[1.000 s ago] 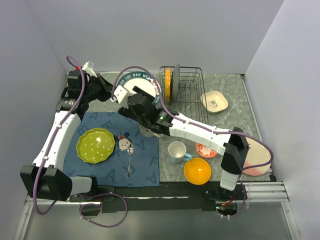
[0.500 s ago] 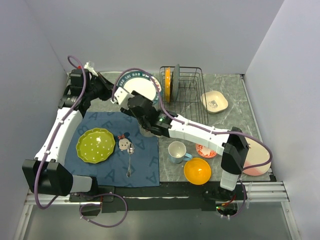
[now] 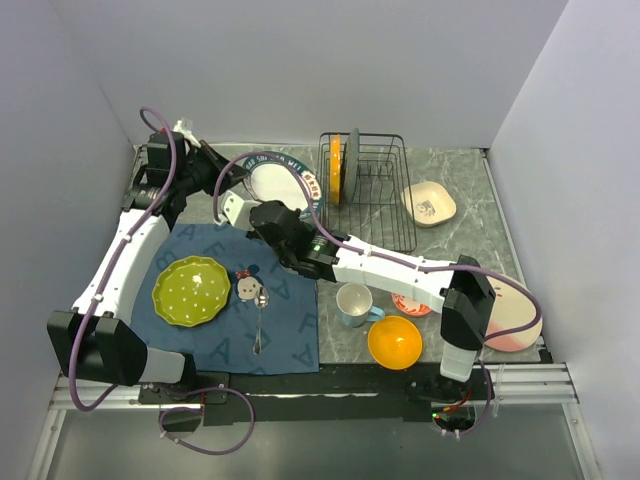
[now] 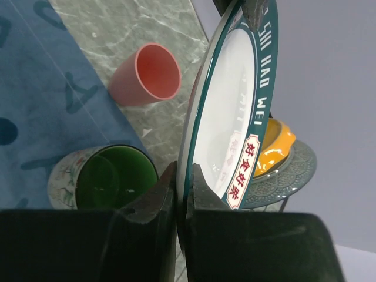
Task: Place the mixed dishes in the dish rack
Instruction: Pass the plate from the left arm to the right, then insert the plate into the dish rack
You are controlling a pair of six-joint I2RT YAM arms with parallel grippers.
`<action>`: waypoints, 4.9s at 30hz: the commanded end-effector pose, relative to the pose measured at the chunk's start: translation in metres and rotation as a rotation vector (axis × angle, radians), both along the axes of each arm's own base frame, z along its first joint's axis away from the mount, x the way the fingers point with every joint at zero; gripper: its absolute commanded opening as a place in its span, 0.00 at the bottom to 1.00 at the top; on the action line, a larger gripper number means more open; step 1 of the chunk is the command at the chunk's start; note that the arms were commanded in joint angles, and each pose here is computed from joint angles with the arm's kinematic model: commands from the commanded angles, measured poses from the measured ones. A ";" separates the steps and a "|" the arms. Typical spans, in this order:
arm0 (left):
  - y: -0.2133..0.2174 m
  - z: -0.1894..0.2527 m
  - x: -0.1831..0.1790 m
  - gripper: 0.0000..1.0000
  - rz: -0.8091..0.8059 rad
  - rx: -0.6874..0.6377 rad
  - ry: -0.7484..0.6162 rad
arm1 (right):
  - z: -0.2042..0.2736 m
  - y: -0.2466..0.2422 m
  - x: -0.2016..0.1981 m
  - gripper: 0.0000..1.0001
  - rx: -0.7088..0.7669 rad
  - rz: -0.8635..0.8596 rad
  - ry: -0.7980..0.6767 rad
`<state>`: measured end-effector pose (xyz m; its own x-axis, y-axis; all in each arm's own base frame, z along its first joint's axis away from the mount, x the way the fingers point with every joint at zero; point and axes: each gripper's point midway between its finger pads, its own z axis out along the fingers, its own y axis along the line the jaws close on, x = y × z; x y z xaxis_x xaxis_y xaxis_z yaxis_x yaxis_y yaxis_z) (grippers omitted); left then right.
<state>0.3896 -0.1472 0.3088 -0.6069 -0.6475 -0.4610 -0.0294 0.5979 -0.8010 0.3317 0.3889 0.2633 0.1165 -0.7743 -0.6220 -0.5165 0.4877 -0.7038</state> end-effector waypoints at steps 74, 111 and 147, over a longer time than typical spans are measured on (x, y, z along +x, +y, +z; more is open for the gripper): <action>0.051 0.090 -0.036 0.97 0.191 0.163 -0.343 | 0.110 -0.233 0.063 0.00 1.233 -0.291 0.467; 0.050 0.072 -0.022 0.97 0.189 0.173 -0.290 | 0.006 -0.207 0.183 0.00 1.072 -0.381 0.539; 0.054 0.057 -0.016 0.97 0.205 0.199 -0.262 | -0.015 -0.210 0.192 0.68 1.060 -0.592 0.567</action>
<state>0.3733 -0.0981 0.3589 -0.3493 -0.6342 -0.6897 0.0125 0.7329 -0.6802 0.5281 0.1761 0.1771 -0.6477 0.2142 -0.7312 -0.0927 0.9304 0.3547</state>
